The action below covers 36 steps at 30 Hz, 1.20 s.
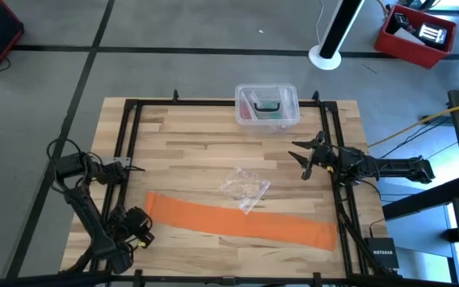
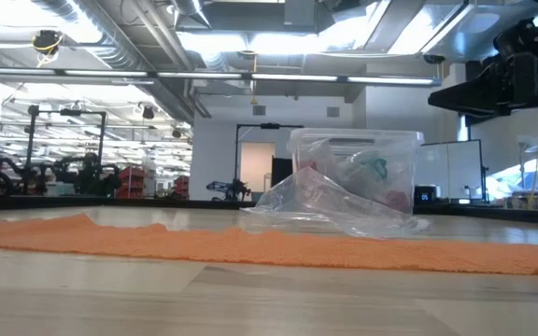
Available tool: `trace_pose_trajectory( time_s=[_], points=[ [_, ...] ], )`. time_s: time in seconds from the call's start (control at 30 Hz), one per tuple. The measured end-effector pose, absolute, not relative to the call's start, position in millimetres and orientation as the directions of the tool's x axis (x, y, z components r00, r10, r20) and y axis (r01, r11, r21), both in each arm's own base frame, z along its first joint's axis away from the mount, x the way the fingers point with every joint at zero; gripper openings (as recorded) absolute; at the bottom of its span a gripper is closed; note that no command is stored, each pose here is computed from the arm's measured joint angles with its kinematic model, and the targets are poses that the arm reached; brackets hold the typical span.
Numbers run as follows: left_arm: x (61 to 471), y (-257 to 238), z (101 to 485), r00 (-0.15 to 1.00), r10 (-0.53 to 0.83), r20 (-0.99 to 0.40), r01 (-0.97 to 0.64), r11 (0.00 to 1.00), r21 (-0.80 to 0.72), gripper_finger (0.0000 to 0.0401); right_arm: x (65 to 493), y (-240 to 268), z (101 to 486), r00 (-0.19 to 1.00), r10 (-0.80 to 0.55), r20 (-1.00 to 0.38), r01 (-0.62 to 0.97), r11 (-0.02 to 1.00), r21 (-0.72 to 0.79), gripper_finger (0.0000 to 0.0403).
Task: Roll bandage
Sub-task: Roll the orange bandage
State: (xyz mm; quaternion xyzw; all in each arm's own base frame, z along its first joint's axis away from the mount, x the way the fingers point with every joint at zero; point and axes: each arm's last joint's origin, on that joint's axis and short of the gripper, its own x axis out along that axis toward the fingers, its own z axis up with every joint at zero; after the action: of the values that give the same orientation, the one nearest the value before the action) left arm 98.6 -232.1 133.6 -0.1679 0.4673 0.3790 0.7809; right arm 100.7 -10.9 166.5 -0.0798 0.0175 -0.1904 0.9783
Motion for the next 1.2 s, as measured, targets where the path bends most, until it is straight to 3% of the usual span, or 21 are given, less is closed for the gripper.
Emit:
trace_pose_trajectory(
  time_s=[0.6,1.2],
  points=[
    [98.4,-224.6,141.5,0.207,0.515,-0.832,-0.747,0.633,0.205,0.0168,100.3,-11.8,167.2,0.913,-0.407,0.003,0.398,0.892,-0.212,0.0182],
    [101.7,-220.7,132.9,0.271,0.572,-0.774,-0.739,0.639,0.214,0.0168,100.4,-11.8,167.2,0.914,-0.406,0.003,0.398,0.894,-0.207,0.0182]
  ],
)
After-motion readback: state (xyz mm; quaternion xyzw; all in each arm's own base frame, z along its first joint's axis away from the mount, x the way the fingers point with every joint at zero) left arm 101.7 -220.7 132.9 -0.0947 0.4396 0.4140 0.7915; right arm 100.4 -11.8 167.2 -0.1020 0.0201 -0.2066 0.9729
